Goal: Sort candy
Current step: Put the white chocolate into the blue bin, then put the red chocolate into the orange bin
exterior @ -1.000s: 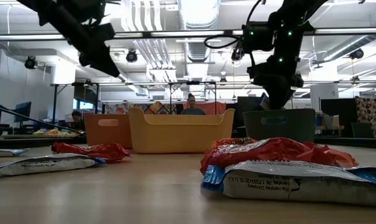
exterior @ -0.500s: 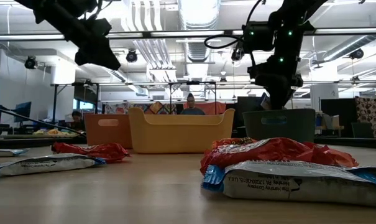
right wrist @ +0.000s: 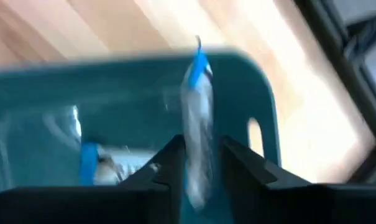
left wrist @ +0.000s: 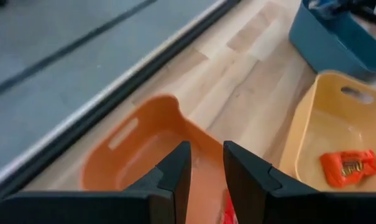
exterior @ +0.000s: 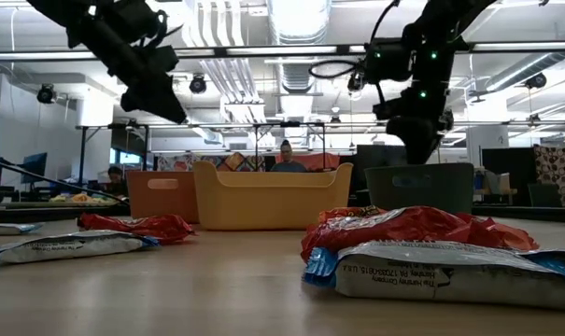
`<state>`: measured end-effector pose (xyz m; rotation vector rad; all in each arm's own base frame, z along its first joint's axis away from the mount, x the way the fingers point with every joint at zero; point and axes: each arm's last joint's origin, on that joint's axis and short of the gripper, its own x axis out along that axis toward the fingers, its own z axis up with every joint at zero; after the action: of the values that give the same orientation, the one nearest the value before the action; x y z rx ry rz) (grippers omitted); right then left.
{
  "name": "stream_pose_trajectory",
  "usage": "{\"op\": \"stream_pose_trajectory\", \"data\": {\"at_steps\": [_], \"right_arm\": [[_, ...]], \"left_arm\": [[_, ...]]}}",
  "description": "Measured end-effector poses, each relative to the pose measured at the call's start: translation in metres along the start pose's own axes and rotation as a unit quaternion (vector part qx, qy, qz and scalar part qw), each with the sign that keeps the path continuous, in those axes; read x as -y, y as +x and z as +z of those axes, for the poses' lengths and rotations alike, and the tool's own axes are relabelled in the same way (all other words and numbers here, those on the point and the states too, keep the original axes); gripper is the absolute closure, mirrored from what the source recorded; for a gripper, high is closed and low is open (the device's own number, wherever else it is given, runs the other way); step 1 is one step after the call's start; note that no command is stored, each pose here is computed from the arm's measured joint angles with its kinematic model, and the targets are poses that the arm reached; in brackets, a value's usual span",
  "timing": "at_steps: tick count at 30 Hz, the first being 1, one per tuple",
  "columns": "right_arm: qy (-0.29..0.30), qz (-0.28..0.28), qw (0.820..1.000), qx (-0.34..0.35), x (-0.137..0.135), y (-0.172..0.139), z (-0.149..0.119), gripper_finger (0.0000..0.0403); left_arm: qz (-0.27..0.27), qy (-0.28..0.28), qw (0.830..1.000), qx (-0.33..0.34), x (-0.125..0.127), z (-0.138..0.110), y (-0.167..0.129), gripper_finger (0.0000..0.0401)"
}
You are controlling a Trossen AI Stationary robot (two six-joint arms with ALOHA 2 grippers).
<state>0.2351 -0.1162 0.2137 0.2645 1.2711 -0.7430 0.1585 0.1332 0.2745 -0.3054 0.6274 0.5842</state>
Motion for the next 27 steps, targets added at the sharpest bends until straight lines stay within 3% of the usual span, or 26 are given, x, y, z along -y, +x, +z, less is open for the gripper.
{"op": "stream_pose_trajectory", "data": {"at_steps": [5,11,19,23,27], "right_arm": [[0.025,-0.005,0.999,-0.027,0.002,-0.004,-0.007,0.0269],[0.071,0.014,0.997,0.009,-0.005,-0.019,-0.008,0.0260],[0.045,0.077,0.987,0.137,-0.035,-0.050,-0.004,0.0259],[0.029,0.100,0.980,0.167,-0.045,-0.062,-0.007,0.0259],[0.021,0.115,0.975,0.187,-0.051,-0.069,-0.009,0.0259]], "left_arm": [[-0.029,0.003,1.000,-0.002,0.011,-0.005,0.003,0.0323],[-0.172,-0.015,0.985,-0.006,0.043,-0.008,-0.011,0.0323],[-0.230,0.012,0.972,-0.050,0.094,-0.028,-0.025,0.0323],[-0.266,0.056,0.960,-0.067,0.120,-0.039,-0.032,0.0323],[-0.270,0.096,0.955,-0.075,0.143,-0.053,-0.039,0.0323]]}}
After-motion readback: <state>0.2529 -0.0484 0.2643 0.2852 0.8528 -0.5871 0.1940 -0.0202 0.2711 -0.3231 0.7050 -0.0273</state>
